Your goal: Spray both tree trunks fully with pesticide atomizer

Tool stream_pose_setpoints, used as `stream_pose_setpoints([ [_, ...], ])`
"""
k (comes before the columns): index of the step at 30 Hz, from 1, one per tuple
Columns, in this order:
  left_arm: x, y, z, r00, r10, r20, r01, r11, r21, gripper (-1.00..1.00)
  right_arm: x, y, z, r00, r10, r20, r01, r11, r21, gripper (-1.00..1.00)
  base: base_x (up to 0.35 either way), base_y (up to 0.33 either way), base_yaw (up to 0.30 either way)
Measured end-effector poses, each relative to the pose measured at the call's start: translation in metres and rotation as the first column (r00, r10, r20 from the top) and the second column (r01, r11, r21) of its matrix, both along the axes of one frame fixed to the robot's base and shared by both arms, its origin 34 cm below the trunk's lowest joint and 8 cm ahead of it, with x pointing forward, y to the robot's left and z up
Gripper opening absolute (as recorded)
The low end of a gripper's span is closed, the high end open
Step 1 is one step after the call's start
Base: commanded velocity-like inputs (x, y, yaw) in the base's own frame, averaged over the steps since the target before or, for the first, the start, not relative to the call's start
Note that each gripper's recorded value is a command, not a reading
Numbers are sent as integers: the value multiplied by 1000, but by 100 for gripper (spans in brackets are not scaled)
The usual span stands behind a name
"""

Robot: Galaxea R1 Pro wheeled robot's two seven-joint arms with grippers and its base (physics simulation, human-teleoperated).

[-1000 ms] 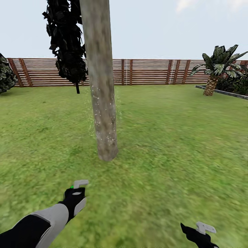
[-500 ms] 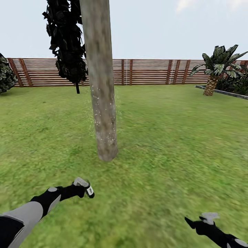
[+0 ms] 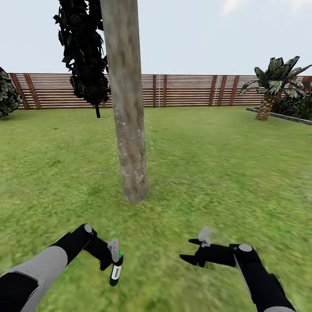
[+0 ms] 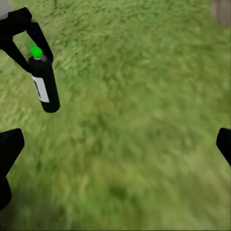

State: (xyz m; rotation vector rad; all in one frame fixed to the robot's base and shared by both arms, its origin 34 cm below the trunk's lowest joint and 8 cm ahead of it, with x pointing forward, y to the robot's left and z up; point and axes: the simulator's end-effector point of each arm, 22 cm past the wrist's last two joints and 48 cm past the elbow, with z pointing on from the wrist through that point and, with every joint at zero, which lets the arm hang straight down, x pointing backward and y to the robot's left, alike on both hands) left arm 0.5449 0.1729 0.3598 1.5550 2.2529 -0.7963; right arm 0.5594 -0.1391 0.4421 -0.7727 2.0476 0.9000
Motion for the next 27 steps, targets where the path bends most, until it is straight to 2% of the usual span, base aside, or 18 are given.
stream_pose_setpoints([
  [2, -3, -5, 1, 999, -31, -11, 31, 999, 13, -100, 3, 21, 7, 1000, 13, -7, -13, 1000, 17, 100, 0, 0, 0],
  [4, -10, -3, -1, 997, -73, -27, 74, 996, 44, -100, 5, 32, 10, 999, 43, -1, -43, 999, -4, 100, 0, 0, 0],
  [5, -14, -3, -2, 994, -103, -36, 105, 992, 63, -100, 0, 44, 8, 996, 86, -1, -86, 996, -22, 100, 0, 0, 0],
  [7, -22, 0, -7, 986, -159, -53, 164, 980, 113, -100, -20, 75, 2, 979, 206, -6, -206, 977, -63, 100, 0, 0, 0],
  [8, -26, 0, -8, 981, -185, -65, 192, 973, 129, -100, -29, 86, -1, 969, 249, -10, -249, 965, -78, 100, 0, 0, 0],
  [9, -27, -2, -8, 978, -197, -69, 205, 970, 132, -100, -32, 90, -2, 964, 265, -11, -265, 961, -83, 100, 0, 0, 0],
  [10, -28, -8, -7, 976, -209, -67, 216, 968, 129, -100, -34, 92, -3, 962, 274, -12, -274, 958, -88, -100, 0, 0, 0],
  [11, -27, -17, -4, 971, -230, -61, 236, 964, 125, -100, -36, 92, -6, 959, 283, -15, -283, 954, -104, -100, 0, 0, 0],
  [13, -30, -22, -3, 964, -259, -66, 266, 955, 133, -100, -37, 90, -11, 956, 292, -20, -292, 947, -132, -100, 0, 0, 0],
  [16, -33, -39, -1, 954, -294, -63, 300, 946, 124, -100, -35, 89, -9, 955, 297, -8, -295, 943, -151, -100, 0, 0, 0],
  [19, -38, -72, 4, 942, -331, -51, 334, 938, 91, -100, -32, 90, -4, 954, 299, 9, -294, 943, -156, -100, 0, 0, 0],
  [22, -43, -100, 10, 931, -363, -40, 365, 929, 64, -100, -28, 100, 10, 951, 305, 45, -295, 944, -147, -100, 0, 0, 0],
  [24, -43, -107, 12, 928, -371, -33, 372, 926, 58, -100, -27, 102, 13, 951, 306, 55, -295, 944, -146, -100, 0, 0, 0],
  [27, -33, -124, 24, 922, -386, 18, 385, 922, 48, -100, -27, 103, 14, 950, 307, 59, -296, 944, -147, -100, 0, 0, 0],
])
